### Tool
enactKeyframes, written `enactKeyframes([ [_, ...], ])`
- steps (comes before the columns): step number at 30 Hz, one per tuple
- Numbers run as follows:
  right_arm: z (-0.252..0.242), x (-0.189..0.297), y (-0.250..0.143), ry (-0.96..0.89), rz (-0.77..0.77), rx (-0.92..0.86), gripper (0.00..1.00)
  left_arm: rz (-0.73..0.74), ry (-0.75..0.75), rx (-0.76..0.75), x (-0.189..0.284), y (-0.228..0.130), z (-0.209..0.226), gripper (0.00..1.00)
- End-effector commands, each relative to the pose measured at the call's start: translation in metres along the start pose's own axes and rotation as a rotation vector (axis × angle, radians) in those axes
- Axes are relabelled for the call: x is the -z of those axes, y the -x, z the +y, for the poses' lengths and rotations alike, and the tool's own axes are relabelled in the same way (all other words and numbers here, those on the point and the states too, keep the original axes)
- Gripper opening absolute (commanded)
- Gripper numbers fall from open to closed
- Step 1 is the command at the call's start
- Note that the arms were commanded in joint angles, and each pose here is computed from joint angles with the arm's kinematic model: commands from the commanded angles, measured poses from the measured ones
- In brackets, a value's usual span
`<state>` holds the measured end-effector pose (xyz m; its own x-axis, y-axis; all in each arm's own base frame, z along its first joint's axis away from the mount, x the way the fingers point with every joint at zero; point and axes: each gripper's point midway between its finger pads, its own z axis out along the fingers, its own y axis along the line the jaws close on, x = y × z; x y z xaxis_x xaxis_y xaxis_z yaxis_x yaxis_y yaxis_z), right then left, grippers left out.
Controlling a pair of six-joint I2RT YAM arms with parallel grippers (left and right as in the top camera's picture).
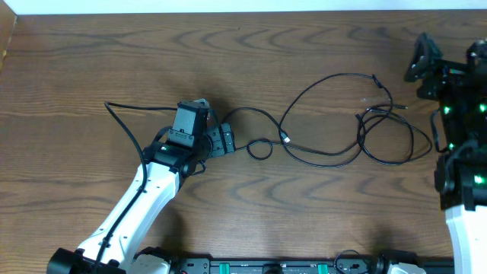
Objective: Untangle cables
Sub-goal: 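Lower the right gripper onto the black cables right of center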
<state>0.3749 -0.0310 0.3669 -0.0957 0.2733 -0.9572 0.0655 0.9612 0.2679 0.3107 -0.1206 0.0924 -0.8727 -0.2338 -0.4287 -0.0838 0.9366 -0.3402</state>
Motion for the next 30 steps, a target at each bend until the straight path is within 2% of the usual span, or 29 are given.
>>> enactKeyframes([
  [1, -0.004, -0.008, -0.021, -0.014, 0.070, -0.013, 0.97, 0.000, 0.018, 0.006, -0.002, 0.000, 0.005, 0.91],
  [9, -0.002, -0.009, -0.057, -0.022, 0.206, -0.051, 0.92, 0.000, 0.018, 0.006, -0.002, 0.000, 0.005, 0.91],
  [12, 0.007, -0.004, -0.079, -0.013, 0.295, -0.063, 0.82, 0.000, 0.018, 0.006, -0.002, 0.000, 0.005, 0.91],
  [19, 0.033, 0.019, -0.135, 0.034, 0.525, -0.033, 0.76, 0.000, 0.018, 0.006, -0.002, 0.000, 0.005, 0.91],
  [23, 0.040, 0.042, -0.169, 0.034, 0.684, -0.015, 0.68, 0.000, 0.018, 0.006, -0.002, 0.000, 0.005, 0.91],
  [26, 0.042, 0.062, -0.193, -0.001, 0.804, -0.061, 0.53, 0.000, 0.018, 0.006, -0.002, 0.000, 0.005, 0.91],
  [30, 0.044, 0.082, -0.215, -0.037, 0.916, -0.091, 0.45, 0.000, 0.018, 0.006, -0.002, 0.000, 0.005, 0.91],
])
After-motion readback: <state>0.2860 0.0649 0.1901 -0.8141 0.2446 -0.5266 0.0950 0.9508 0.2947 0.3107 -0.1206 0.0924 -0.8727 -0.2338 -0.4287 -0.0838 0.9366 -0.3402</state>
